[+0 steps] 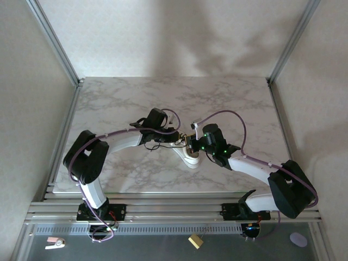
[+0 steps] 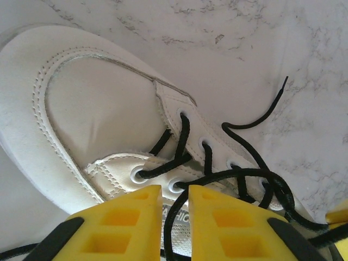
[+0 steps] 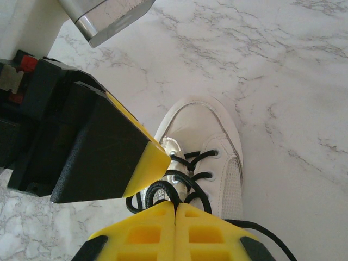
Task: Tie the shoes
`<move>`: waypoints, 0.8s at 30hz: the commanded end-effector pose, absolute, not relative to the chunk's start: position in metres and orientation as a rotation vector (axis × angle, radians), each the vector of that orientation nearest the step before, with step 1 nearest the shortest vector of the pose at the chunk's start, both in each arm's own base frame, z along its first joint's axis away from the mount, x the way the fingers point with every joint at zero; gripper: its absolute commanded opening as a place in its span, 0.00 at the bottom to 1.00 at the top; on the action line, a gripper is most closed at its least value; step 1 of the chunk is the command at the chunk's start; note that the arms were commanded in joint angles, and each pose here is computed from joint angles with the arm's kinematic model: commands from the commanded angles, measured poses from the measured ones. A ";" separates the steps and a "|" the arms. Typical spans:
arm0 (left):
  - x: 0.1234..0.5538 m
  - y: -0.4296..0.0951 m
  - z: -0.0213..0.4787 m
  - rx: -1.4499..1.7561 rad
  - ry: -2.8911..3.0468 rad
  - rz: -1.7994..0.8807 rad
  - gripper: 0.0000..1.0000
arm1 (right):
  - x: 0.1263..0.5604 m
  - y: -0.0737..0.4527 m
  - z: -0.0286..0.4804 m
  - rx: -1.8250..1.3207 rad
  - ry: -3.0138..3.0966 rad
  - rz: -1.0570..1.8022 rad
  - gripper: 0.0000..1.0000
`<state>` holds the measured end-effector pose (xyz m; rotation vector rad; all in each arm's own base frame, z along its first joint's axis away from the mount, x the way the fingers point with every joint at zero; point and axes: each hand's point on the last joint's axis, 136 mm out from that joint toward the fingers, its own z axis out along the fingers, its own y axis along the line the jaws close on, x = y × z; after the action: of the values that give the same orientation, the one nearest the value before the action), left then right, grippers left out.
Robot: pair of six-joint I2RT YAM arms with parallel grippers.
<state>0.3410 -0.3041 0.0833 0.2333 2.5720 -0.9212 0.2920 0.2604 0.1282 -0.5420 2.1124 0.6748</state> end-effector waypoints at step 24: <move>0.339 -0.311 0.088 0.264 2.566 -0.925 0.12 | 0.298 0.260 0.135 -0.534 2.098 0.656 0.00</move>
<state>0.3370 -0.3048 0.0689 0.2485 2.6088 -0.9025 0.2920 0.2604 0.1282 -0.5416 2.1125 0.6750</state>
